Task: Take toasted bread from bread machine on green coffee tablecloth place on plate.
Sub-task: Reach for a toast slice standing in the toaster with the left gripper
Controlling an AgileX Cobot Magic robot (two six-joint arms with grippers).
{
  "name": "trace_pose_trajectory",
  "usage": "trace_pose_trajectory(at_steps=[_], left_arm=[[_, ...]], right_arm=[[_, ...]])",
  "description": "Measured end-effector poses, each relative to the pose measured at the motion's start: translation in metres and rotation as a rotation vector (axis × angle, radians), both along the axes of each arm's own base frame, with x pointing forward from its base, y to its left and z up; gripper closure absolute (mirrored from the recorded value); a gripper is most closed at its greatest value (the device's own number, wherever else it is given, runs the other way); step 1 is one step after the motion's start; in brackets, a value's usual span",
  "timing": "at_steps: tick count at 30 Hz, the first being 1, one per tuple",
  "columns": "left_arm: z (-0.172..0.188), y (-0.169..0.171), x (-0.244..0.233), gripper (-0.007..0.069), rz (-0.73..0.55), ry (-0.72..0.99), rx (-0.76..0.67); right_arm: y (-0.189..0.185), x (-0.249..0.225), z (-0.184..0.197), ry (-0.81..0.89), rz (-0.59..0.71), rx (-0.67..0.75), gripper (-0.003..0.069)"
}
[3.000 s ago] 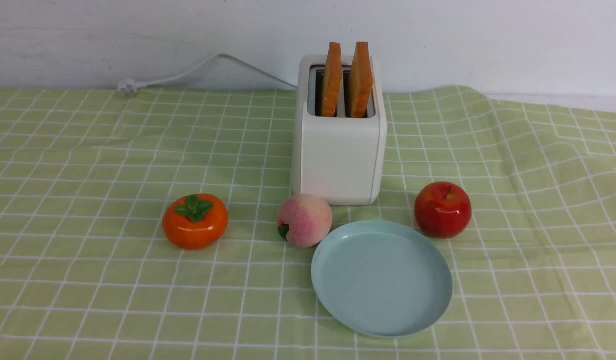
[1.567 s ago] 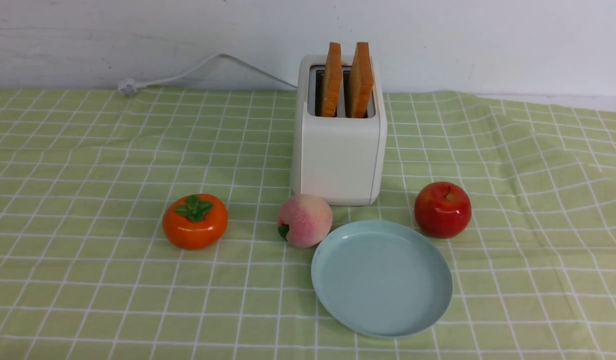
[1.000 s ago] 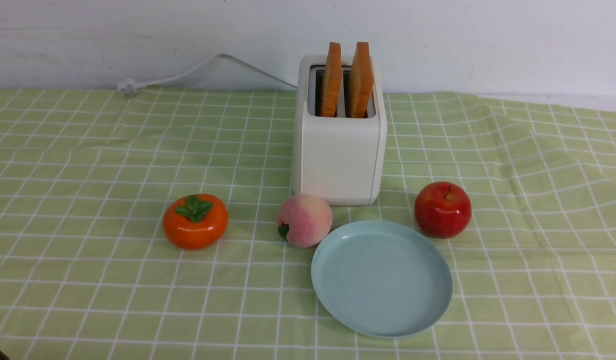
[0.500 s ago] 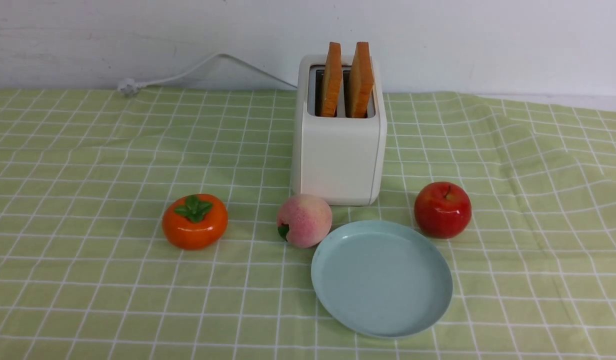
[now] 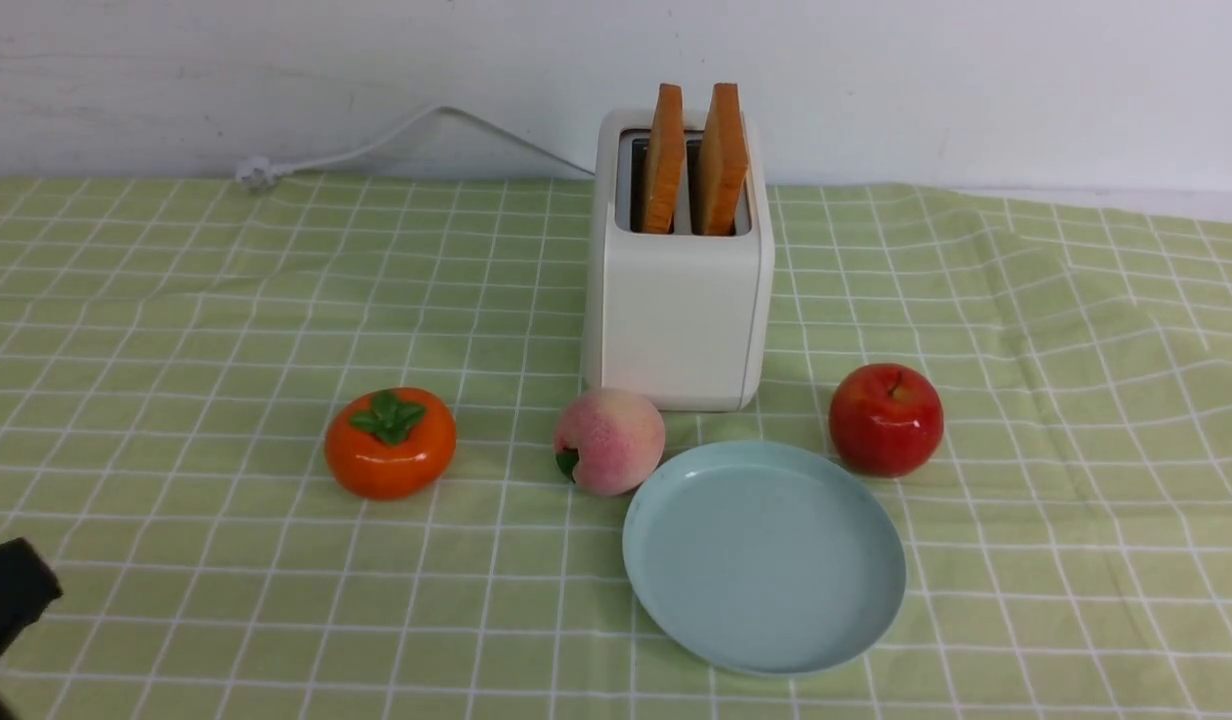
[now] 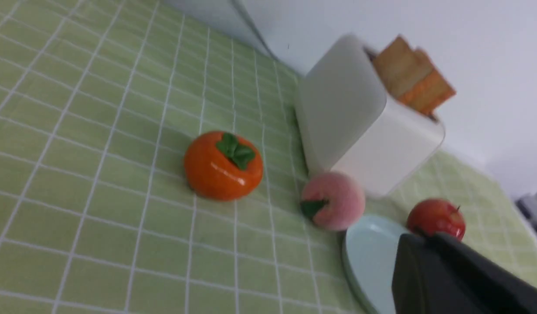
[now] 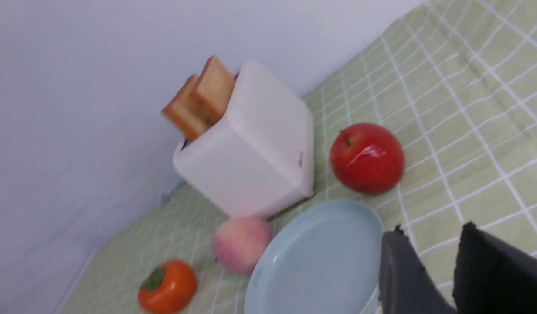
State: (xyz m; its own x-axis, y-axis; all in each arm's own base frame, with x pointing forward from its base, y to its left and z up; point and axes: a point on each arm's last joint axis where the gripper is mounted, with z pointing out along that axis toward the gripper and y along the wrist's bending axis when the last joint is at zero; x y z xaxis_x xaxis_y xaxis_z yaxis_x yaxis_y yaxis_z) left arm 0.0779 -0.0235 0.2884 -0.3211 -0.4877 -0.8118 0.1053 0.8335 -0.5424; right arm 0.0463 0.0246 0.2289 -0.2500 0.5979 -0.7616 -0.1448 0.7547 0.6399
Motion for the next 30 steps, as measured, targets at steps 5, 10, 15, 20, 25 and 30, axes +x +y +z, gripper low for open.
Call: trace_pose_trajectory(at_steps=[5, 10, 15, 20, 25, 30], left_arm=[[0.018, -0.005, 0.035, 0.0638, -0.085, 0.124, 0.104], [0.030, -0.008, 0.057, 0.0638, -0.128, 0.135, 0.120], [0.045, -0.017, 0.082, 0.0638, -0.207, 0.098, 0.103], [0.063, -0.050, 0.114, 0.0638, -0.385, 0.016, 0.144], [0.067, -0.087, 0.147, 0.0638, -0.425, -0.042, 0.224], [0.067, -0.130, 0.185, 0.0638, -0.430, -0.107, 0.322]], right_arm=[[0.014, -0.003, 0.049, 0.053, 0.217, -0.284, 0.0595], [0.018, 0.000, 0.084, 0.095, 0.335, -0.459, 0.0641], [0.016, 0.016, 0.116, 0.182, 0.384, -0.569, 0.0644], [0.015, 0.041, 0.137, 0.223, 0.398, -0.578, 0.0644], [0.015, 0.064, 0.143, 0.267, 0.412, -0.578, 0.0644], [0.015, 0.082, 0.149, 0.294, 0.423, -0.570, 0.0638]])
